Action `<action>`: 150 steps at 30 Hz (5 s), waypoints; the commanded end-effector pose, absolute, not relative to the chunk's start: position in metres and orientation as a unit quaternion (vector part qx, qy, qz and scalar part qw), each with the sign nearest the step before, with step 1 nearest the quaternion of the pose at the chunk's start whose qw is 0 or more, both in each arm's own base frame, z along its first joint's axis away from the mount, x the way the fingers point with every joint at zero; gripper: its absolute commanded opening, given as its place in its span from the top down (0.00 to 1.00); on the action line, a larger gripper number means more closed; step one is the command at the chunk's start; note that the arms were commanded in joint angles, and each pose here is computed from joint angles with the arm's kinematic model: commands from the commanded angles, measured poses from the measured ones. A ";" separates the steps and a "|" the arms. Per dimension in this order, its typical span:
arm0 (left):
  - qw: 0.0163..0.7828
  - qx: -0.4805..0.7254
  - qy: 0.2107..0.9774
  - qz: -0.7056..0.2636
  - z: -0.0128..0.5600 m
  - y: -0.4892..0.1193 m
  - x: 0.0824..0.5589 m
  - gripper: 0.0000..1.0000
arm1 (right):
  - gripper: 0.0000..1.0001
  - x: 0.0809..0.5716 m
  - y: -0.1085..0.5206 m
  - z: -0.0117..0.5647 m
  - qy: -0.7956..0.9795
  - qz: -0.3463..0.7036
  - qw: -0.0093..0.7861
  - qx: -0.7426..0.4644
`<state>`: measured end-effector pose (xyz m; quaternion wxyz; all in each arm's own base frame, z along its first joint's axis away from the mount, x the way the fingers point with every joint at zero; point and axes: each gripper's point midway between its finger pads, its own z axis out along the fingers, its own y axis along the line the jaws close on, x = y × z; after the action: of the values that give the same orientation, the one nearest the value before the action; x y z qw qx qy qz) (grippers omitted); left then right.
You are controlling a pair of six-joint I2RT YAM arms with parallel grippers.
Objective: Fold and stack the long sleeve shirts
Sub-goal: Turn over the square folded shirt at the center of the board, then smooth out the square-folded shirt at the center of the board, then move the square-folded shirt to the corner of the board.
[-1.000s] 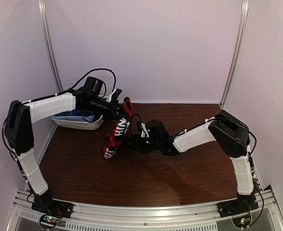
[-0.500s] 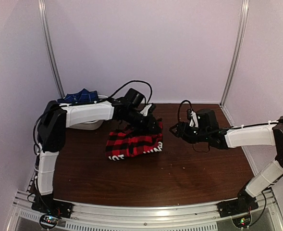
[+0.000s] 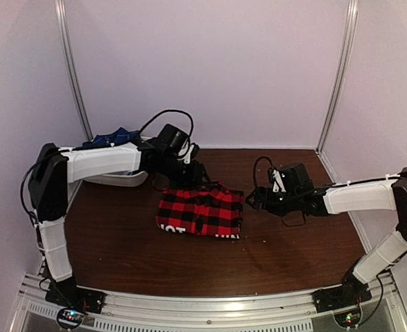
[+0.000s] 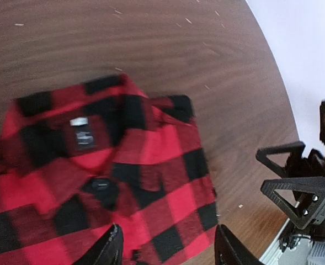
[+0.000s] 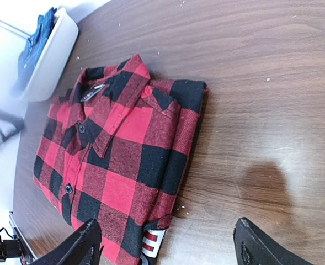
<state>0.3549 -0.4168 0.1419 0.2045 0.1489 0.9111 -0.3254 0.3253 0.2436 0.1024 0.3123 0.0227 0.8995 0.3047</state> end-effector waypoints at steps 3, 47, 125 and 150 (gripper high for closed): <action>0.232 0.090 0.928 -0.278 0.118 -0.308 0.374 0.43 | 0.17 0.342 0.264 0.092 0.906 0.291 0.307 -0.003; 0.136 0.092 0.954 -0.252 0.071 -0.288 0.350 0.62 | 0.92 0.395 0.274 0.052 0.931 0.236 0.277 -0.018; 0.176 0.132 0.926 -0.307 0.116 -0.332 0.345 0.69 | 0.92 0.604 -0.068 0.071 0.938 -0.163 0.306 0.027; 0.267 0.125 0.906 -0.303 0.167 -0.322 0.371 0.47 | 0.00 0.547 -0.004 0.183 0.905 -0.078 0.409 0.085</action>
<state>0.3519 -0.3214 0.1211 0.1945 0.1211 0.9293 -0.2897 0.5592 -0.0302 0.1447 0.3544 0.0732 0.9240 -0.1239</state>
